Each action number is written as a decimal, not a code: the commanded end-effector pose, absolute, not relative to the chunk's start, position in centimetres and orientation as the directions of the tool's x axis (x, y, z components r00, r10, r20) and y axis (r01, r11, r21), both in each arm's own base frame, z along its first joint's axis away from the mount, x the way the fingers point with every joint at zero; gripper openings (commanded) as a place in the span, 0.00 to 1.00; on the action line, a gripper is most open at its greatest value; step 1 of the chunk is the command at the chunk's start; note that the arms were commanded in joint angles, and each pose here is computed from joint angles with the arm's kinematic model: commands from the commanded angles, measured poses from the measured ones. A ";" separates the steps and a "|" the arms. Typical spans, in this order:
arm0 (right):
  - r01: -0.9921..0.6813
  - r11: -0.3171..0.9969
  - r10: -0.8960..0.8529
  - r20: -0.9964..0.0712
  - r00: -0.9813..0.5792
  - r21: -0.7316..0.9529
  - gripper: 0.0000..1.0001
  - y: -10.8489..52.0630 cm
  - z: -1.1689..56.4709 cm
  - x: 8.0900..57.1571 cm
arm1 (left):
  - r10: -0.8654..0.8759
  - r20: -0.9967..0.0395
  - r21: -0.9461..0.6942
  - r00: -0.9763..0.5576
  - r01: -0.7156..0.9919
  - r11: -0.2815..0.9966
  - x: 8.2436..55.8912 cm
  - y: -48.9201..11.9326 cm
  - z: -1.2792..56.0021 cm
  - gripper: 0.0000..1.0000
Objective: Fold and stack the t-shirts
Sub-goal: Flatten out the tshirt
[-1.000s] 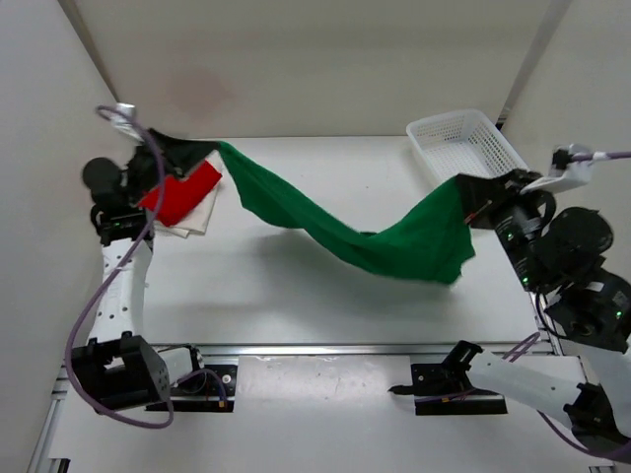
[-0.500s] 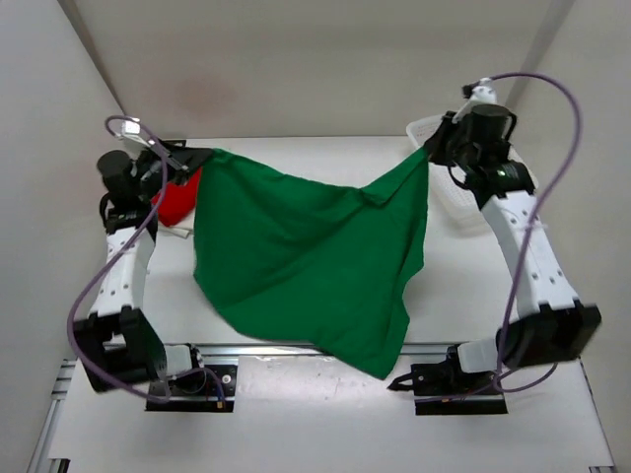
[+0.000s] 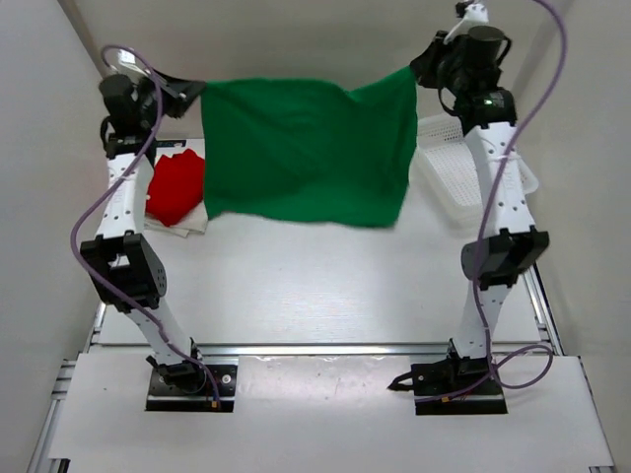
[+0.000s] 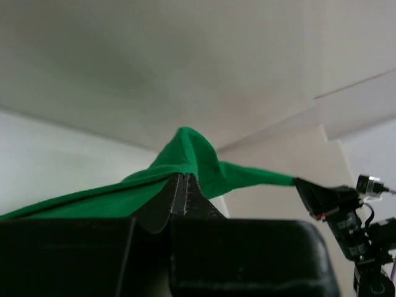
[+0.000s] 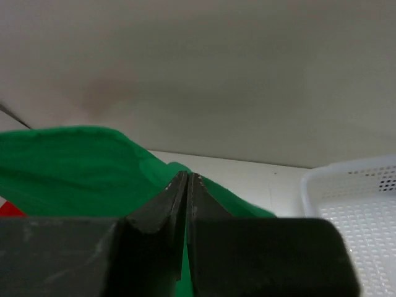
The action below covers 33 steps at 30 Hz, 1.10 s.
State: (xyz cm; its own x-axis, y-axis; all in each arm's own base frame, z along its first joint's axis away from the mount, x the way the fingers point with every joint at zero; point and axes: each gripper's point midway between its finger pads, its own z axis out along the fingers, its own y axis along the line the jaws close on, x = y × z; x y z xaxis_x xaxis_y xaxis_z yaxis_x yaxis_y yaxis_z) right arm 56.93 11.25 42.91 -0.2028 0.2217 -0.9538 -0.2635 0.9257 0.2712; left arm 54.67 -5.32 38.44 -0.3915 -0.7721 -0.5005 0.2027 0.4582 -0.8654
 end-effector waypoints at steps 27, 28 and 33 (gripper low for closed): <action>0.025 0.874 0.368 -0.627 -0.687 0.486 0.00 8.9 9.6 24.7 | -0.779 -0.423 -0.778 -0.463 -0.255 0.574 29.1 -1.4 9.2 0.00; 0.030 0.866 0.380 -0.618 -0.688 0.499 0.00 8.9 9.4 24.3 | -0.780 -0.412 -0.776 -0.471 -0.267 0.571 28.5 -1.7 8.7 0.00; 0.069 0.836 0.441 -0.590 -0.676 0.545 0.00 9.1 10.0 20.9 | -0.747 -0.384 -0.747 -0.543 -0.293 0.597 25.8 -2.5 6.2 0.00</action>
State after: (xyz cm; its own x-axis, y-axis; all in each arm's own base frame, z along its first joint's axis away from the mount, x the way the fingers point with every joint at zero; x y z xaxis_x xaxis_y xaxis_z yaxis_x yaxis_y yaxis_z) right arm 21.90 8.13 8.32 -0.6985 0.3837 -0.6040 0.0661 0.8751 0.4795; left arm 27.24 -1.91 6.85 -0.4823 -0.7986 -0.3600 -0.3305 0.5465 -0.7695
